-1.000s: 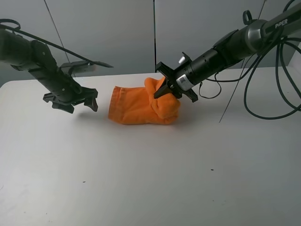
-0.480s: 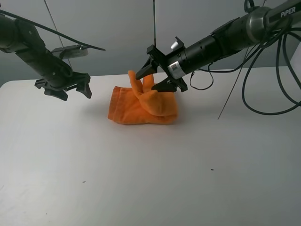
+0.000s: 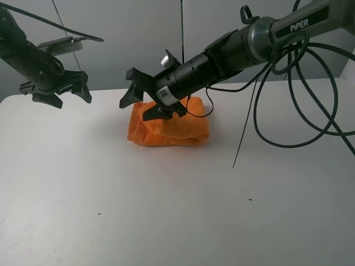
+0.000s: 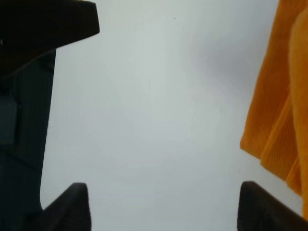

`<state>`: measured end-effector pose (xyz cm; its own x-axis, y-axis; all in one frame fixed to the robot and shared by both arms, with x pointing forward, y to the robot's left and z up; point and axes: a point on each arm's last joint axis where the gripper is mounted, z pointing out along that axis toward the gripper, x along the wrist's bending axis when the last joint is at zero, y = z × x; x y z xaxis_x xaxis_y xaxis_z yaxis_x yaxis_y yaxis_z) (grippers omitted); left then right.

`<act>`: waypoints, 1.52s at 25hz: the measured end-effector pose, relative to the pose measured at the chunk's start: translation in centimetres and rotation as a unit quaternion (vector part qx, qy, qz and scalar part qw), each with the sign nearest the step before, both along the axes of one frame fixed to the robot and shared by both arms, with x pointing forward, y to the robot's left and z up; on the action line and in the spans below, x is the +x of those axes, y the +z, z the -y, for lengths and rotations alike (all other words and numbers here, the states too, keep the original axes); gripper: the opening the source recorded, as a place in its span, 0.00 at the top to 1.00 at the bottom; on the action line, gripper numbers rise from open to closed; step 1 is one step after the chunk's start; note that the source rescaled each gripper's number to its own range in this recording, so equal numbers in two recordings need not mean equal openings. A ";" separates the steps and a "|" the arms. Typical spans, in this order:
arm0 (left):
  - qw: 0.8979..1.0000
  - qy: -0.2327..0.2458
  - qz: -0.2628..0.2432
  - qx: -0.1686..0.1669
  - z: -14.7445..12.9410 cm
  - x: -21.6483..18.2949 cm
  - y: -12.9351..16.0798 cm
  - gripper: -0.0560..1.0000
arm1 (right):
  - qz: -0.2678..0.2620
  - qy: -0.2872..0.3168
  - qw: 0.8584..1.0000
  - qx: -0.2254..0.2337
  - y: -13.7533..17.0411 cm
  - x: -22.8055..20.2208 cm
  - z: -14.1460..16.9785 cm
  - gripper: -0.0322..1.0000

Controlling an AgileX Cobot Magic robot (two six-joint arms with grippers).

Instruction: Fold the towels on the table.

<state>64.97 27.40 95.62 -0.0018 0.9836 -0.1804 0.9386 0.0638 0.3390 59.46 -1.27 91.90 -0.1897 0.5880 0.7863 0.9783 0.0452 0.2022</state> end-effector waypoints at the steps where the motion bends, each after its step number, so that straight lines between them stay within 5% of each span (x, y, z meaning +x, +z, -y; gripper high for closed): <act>1: 1.000 0.000 -0.002 -0.003 0.1 0.0 0.0 0.00 | 0.005 0.006 1.000 -0.001 0.0 -0.1 -0.1 0.31; 9: 1.000 -0.019 0.000 -0.011 0.3 -1.1 2.6 0.00 | 0.104 0.038 0.994 -0.018 4.6 0.3 1.9 0.28; 20: 0.997 -0.041 0.064 -0.004 0.1 -7.0 10.1 0.00 | 0.196 0.029 0.963 -0.184 12.6 0.4 11.8 0.03; 27: 0.995 -0.043 0.095 0.004 -0.2 -12.3 12.0 0.00 | 0.243 -0.007 0.943 -0.226 14.7 -4.0 14.9 0.00; 38: 0.982 -0.042 0.186 0.004 -0.5 -22.3 15.0 0.00 | 0.267 -0.030 0.935 -0.230 14.5 -14.0 18.6 0.00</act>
<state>42.67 27.87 110.58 0.1443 0.9789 -0.1445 0.7519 -0.0135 0.6592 45.48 -19.91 106.40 -0.4387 0.8633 0.2496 0.7473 0.1961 0.6349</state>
